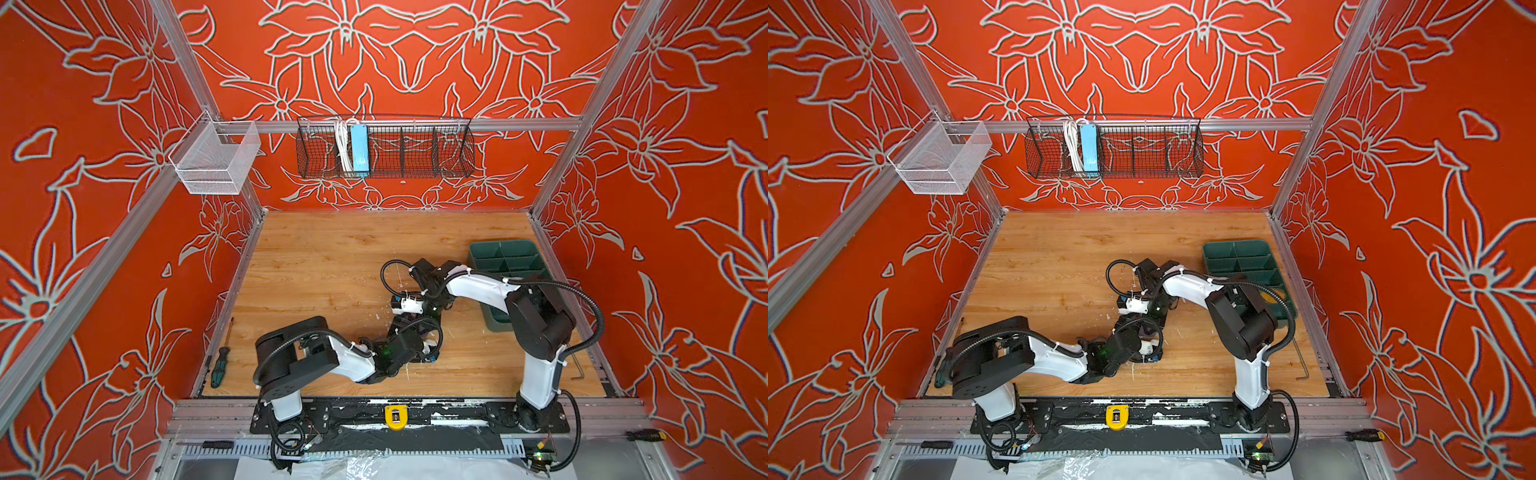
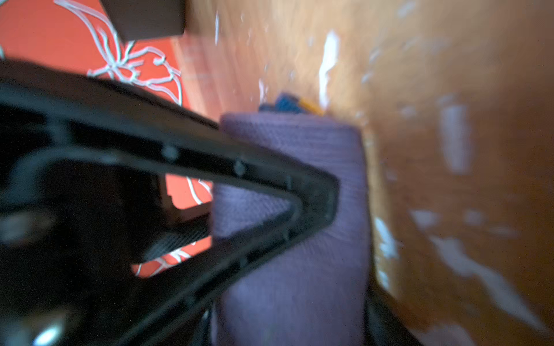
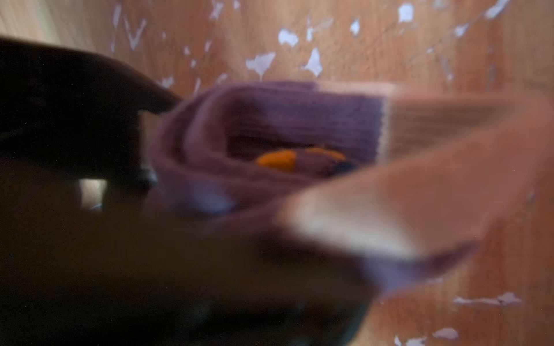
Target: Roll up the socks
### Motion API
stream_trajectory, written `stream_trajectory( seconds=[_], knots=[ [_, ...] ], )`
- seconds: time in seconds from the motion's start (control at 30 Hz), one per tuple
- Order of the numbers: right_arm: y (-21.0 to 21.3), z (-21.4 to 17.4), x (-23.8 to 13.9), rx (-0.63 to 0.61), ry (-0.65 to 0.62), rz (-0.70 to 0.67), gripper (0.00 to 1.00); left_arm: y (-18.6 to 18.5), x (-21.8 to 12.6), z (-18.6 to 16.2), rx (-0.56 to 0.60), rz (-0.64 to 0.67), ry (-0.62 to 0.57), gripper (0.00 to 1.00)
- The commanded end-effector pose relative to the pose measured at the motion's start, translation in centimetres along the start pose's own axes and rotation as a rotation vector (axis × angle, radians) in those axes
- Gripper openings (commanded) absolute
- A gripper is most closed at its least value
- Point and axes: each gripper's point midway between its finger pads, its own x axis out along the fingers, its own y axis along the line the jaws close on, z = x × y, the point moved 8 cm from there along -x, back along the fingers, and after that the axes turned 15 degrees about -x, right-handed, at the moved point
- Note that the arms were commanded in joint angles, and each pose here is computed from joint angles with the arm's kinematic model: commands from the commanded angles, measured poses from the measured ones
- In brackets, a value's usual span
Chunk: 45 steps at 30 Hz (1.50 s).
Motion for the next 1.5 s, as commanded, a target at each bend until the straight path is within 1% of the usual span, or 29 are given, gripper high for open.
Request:
stream_trajectory(
  seconds=[0.0, 0.07, 0.1, 0.2, 0.23, 0.27, 0.3, 0.33, 0.37, 0.4, 0.43, 0.47, 0.5, 0.57, 0.67, 0.73, 0.83, 0.9, 0.97, 1.0, 1.03, 1.1, 1.17, 1.23, 1.27, 1.33, 1.37, 1.4, 1.47],
  knots=[
    [3.0, -1.3, 3.5, -0.024, 0.108, 0.159, 0.00, 0.0, 1.0, 1.0, -0.021, 0.024, -0.064, 0.57],
    [3.0, -1.3, 3.5, -0.023, 0.103, 0.159, 0.00, -0.1, 1.3, 1.3, -0.023, 0.021, -0.070, 0.49],
    [3.1, -1.3, 3.4, -0.026, 0.098, 0.160, 0.00, -0.1, 1.4, 1.4, -0.027, 0.020, -0.076, 0.42],
    [3.2, -1.2, 3.1, -0.027, 0.091, 0.148, 0.00, -0.5, 1.5, 1.5, -0.013, -0.007, -0.072, 0.17],
    [3.2, -1.2, 3.0, -0.026, 0.088, 0.140, 0.00, -0.7, 1.5, 1.5, -0.008, -0.027, -0.066, 0.08],
    [3.2, -1.2, 2.8, -0.028, 0.087, 0.125, 0.00, -1.1, 1.4, 1.2, 0.012, -0.076, -0.049, 0.00],
    [3.2, -1.3, 2.5, -0.027, 0.085, 0.098, 0.00, -1.6, 1.1, 0.9, 0.030, -0.143, -0.029, 0.00],
    [2.9, -1.3, 2.3, -0.033, 0.084, 0.045, 0.00, -2.1, 0.5, 0.6, 0.040, -0.232, -0.015, 0.00],
    [2.5, -1.5, 2.0, -0.033, 0.089, -0.026, 0.02, -2.3, -0.2, 0.3, 0.044, -0.311, -0.006, 0.00],
    [2.1, -1.7, 1.7, -0.022, 0.090, -0.106, 0.20, -2.3, -1.0, 0.2, 0.014, -0.375, -0.012, 0.00],
    [2.1, -1.9, 1.4, -0.029, 0.085, -0.159, 0.43, -2.4, -1.8, 0.0, -0.016, -0.444, -0.025, 0.00],
    [2.0, -2.1, 1.1, -0.035, 0.078, -0.208, 0.72, -2.3, -2.2, 0.0, -0.036, -0.477, -0.030, 0.00],
    [2.1, -2.4, 0.9, -0.037, 0.073, -0.260, 0.97, -2.4, -2.5, -0.1, -0.046, -0.502, -0.021, 0.00],
    [2.3, -2.9, 0.2, -0.055, 0.063, -0.341, 0.98, -2.9, -2.5, -0.6, -0.029, -0.539, 0.026, 0.00],
    [1.9, -3.6, -1.7, -0.044, 0.059, -0.529, 0.98, -3.4, -2.3, -0.9, -0.020, -0.552, 0.058, 0.00],
    [1.1, -4.2, -4.2, 0.033, 0.023, -0.698, 0.98, -3.5, -2.2, -0.9, -0.028, -0.574, 0.071, 0.00],
    [-0.1, -5.3, -9.2, 0.204, -0.104, -0.932, 0.98, -3.6, -2.1, -0.8, -0.032, -0.625, 0.102, 0.00],
    [-0.6, -6.5, -13.1, 0.365, -0.185, -1.140, 0.98, -3.5, -2.1, -0.8, -0.046, -0.669, 0.126, 0.00],
    [-0.5, -7.9, -16.6, 0.499, -0.245, -1.333, 0.98, -2.9, -2.0, -0.4, -0.097, -0.720, 0.140, 0.00],
    [-0.2, -8.8, -18.4, 0.589, -0.277, -1.431, 0.98, -2.5, -2.1, -0.2, -0.129, -0.772, 0.155, 0.00],
    [0.1, -9.6, -19.7, 0.663, -0.305, -1.500, 0.98, -2.2, -2.0, -0.1, -0.159, -0.803, 0.173, 0.00],
    [1.2, -11.4, -22.3, 0.801, -0.373, -1.616, 0.98, -1.6, -2.2, 0.4, -0.208, -0.908, 0.202, 0.00],
    [2.4, -12.5, -23.9, 0.870, -0.414, -1.687, 0.98, -1.2, -2.1, 0.8, -0.271, -1.002, 0.253, 0.00],
    [3.4, -12.7, -25.0, 0.848, -0.436, -1.706, 0.98, -0.8, -1.9, 1.1, -0.330, -1.098, 0.302, 0.00],
    [4.0, -12.4, -25.3, 0.801, -0.452, -1.693, 0.98, -0.7, -1.8, 1.2, -0.360, -1.163, 0.333, 0.00],
    [4.9, -11.5, -25.0, 0.641, -0.476, -1.606, 0.98, 0.0, -0.9, 1.2, -0.446, -1.226, 0.384, 0.00],
    [5.5, -10.9, -24.5, 0.536, -0.496, -1.540, 0.98, 0.2, -0.4, 1.3, -0.490, -1.265, 0.402, 0.00],
    [6.1, -10.4, -23.9, 0.448, -0.507, -1.468, 0.98, 0.4, 0.3, 1.1, -0.531, -1.273, 0.419, 0.00],
    [7.1, -10.0, -22.7, 0.352, -0.509, -1.367, 0.98, 0.6, 1.2, 1.0, -0.586, -1.295, 0.431, 0.00]
  ],
)
